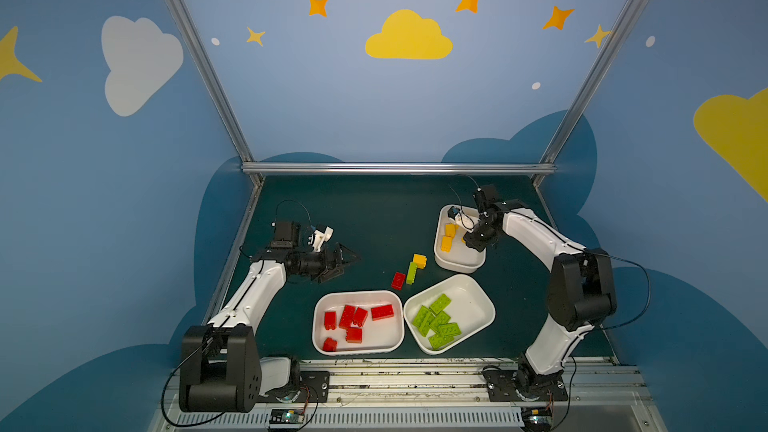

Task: Sort the legos into containers by color
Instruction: 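Lower the yellow brick into the far bin and open the right gripper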

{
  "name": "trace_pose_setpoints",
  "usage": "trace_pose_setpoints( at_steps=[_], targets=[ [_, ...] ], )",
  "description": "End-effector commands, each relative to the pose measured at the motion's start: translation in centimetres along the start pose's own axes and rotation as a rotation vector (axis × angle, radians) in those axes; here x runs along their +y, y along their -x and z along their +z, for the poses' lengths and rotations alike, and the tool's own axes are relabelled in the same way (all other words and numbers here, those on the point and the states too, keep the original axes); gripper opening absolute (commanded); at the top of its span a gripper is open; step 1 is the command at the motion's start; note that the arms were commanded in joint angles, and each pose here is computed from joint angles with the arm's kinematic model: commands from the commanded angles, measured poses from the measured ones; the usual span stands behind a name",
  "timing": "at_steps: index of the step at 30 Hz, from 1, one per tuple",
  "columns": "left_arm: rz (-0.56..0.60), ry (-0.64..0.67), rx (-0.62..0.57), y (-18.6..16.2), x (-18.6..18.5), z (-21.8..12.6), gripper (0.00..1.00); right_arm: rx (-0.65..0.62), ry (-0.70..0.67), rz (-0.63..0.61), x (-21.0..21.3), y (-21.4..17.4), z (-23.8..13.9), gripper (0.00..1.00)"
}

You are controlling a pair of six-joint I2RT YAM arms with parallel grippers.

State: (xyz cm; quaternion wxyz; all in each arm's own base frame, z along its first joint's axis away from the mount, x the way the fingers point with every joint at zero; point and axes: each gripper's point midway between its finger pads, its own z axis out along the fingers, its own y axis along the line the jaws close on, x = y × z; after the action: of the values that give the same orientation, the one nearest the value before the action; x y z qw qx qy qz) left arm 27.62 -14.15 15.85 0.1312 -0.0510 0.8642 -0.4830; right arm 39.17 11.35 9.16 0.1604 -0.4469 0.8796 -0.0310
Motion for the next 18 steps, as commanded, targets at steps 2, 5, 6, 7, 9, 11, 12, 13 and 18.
trace_pose_setpoints(
  at_steps=[2,5,6,7,9,11,12,13,18],
  targets=[
    [0.033,-0.022,-0.016,0.7,-1.1,-0.2,1.00,-0.012,-0.045,0.004,-2.3,1.5,1.5,0.26],
    [0.027,-0.017,-0.016,0.7,-1.0,-0.2,0.99,0.024,-0.025,0.028,-2.9,1.8,3.2,0.28],
    [0.029,-0.016,-0.016,0.6,-1.0,-0.2,1.00,0.038,-0.020,0.045,-3.0,1.8,3.8,0.29],
    [0.027,-0.014,-0.014,0.6,-1.0,-0.2,1.00,0.044,-0.017,0.064,-3.2,2.1,4.3,0.31],
    [0.025,-0.008,-0.012,0.5,-0.9,-0.2,0.99,0.039,-0.006,0.072,-3.3,2.6,5.2,0.36],
    [0.018,-0.006,-0.005,0.4,-0.8,-0.3,1.00,0.041,0.005,0.071,-3.2,3.1,5.5,0.46],
    [0.021,-0.005,-0.002,0.3,-0.9,-0.3,1.00,0.048,0.010,0.079,-3.1,3.1,5.5,0.54],
    [0.022,-0.003,-0.001,0.4,-1.0,-0.4,1.00,0.044,0.009,0.090,-3.2,3.2,4.9,0.59],
    [0.038,0.001,-0.006,0.7,-1.5,-0.6,0.99,-0.055,0.048,0.128,-1.8,4.4,0.3,0.67]
  ],
)
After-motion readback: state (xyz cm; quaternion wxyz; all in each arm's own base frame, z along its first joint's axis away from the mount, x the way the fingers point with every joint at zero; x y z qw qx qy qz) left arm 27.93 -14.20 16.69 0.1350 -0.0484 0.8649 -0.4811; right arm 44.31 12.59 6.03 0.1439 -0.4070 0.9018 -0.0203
